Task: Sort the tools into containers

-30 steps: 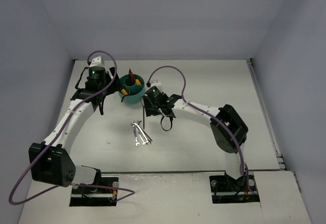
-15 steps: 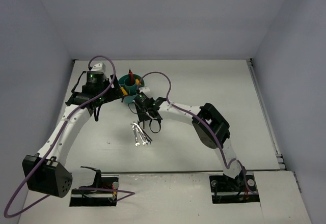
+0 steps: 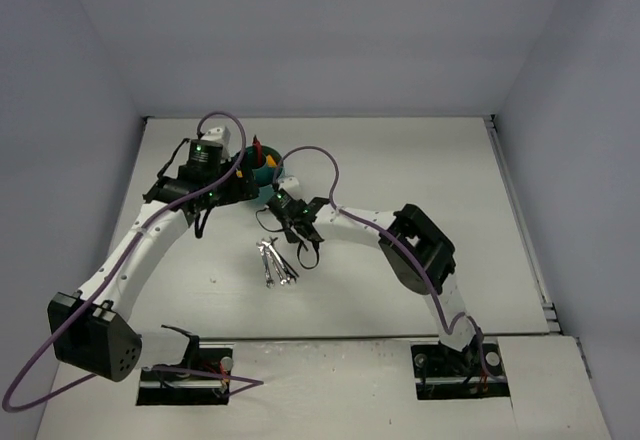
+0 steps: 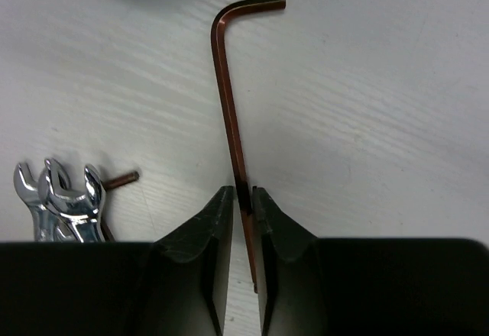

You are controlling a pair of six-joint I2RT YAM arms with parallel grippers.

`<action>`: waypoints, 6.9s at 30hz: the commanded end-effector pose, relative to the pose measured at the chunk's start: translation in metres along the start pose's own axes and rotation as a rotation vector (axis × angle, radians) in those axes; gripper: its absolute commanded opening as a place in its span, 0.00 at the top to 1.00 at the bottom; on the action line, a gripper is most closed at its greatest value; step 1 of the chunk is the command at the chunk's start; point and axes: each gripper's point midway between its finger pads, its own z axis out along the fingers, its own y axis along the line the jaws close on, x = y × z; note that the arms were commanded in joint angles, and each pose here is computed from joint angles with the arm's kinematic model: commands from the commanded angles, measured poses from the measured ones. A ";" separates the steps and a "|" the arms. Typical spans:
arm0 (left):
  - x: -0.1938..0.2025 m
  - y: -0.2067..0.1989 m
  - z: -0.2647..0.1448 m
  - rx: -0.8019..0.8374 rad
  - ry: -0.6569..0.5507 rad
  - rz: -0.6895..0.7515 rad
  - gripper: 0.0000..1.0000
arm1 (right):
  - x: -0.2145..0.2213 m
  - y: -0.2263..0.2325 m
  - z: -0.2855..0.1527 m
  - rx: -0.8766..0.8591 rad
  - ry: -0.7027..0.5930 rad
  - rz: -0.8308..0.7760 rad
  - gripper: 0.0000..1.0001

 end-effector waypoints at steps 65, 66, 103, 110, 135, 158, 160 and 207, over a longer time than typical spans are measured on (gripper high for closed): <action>-0.036 -0.121 0.005 0.514 0.124 -0.167 1.00 | -0.090 -0.052 -0.212 -0.317 -0.498 -0.095 0.43; -0.045 -0.113 0.007 0.487 0.078 -0.197 1.00 | -0.091 -0.057 -0.213 -0.300 -0.506 -0.083 0.43; -0.115 -0.012 0.076 -0.061 -0.513 -0.265 0.92 | -0.034 -0.129 -0.233 -0.175 -0.500 0.070 0.40; -0.101 -0.003 0.079 -0.097 -0.492 -0.251 0.79 | -0.027 -0.121 -0.216 -0.192 -0.439 0.055 0.40; -0.016 0.011 -0.039 -0.132 -0.153 0.051 0.46 | 0.017 0.017 -0.126 -0.427 -0.094 -0.259 0.66; 0.011 0.021 -0.050 -0.117 -0.065 0.073 0.41 | 0.030 0.054 -0.093 -0.376 -0.047 -0.335 0.74; 0.013 0.022 -0.049 -0.119 -0.062 0.073 0.41 | 0.025 0.053 -0.099 -0.377 -0.064 -0.331 0.74; 0.014 0.011 -0.024 -0.096 0.011 0.067 0.41 | 0.082 0.000 -0.053 -0.178 0.109 -0.326 1.00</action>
